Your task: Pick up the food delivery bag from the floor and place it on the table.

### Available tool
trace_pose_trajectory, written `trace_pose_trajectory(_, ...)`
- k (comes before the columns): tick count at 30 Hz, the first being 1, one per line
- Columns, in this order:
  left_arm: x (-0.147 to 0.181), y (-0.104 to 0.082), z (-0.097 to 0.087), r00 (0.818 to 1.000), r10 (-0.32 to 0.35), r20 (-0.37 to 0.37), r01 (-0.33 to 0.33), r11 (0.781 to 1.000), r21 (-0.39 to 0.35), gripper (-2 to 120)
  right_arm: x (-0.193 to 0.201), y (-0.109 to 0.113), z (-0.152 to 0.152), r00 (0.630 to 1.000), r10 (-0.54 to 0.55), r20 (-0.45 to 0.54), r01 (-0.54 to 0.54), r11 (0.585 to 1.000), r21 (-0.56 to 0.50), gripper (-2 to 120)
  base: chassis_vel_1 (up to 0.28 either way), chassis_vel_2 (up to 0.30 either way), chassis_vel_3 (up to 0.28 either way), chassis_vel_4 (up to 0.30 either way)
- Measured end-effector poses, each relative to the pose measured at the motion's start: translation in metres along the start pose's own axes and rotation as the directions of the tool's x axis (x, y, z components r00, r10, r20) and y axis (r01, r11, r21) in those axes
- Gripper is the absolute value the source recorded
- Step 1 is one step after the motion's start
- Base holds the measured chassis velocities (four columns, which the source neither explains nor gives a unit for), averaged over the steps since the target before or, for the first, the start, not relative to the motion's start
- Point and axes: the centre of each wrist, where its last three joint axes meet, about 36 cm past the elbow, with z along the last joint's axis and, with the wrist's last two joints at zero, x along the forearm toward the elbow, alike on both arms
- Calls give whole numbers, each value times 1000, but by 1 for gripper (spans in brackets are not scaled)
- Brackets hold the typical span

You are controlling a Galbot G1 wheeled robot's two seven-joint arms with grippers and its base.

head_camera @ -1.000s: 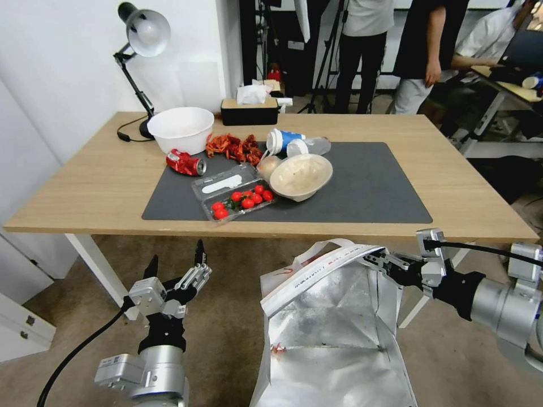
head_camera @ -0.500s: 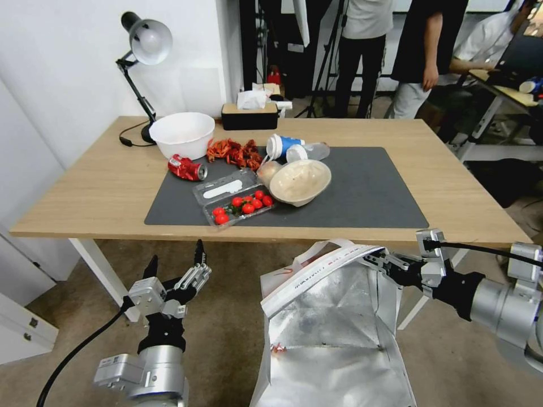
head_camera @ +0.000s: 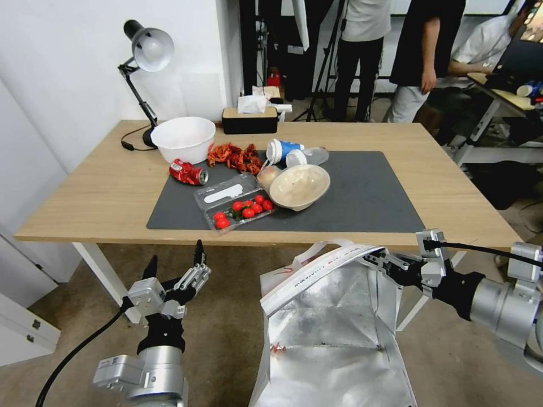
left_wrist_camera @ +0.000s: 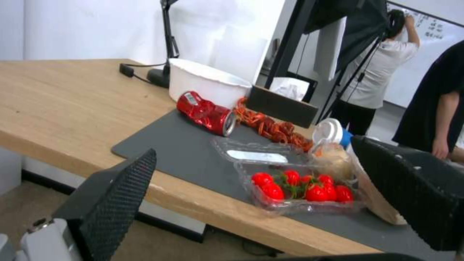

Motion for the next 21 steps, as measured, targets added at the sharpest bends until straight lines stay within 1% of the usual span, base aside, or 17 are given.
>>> trace_pose_trajectory(16, -1, 0, 4, 1000, -11, 4, 11, 1000, -2, 100, 5, 7, -7, 1000, -5, -2, 5, 1000, 1, 0, 0, 0, 0, 0)
trace_pose_trajectory(21, -1, 0, 4, 1000, -15, 9, 15, 1000, -2, 100, 11, 17, -17, 1000, -15, -8, 15, 1000, -10, 0, 0, 0, 0, 0)
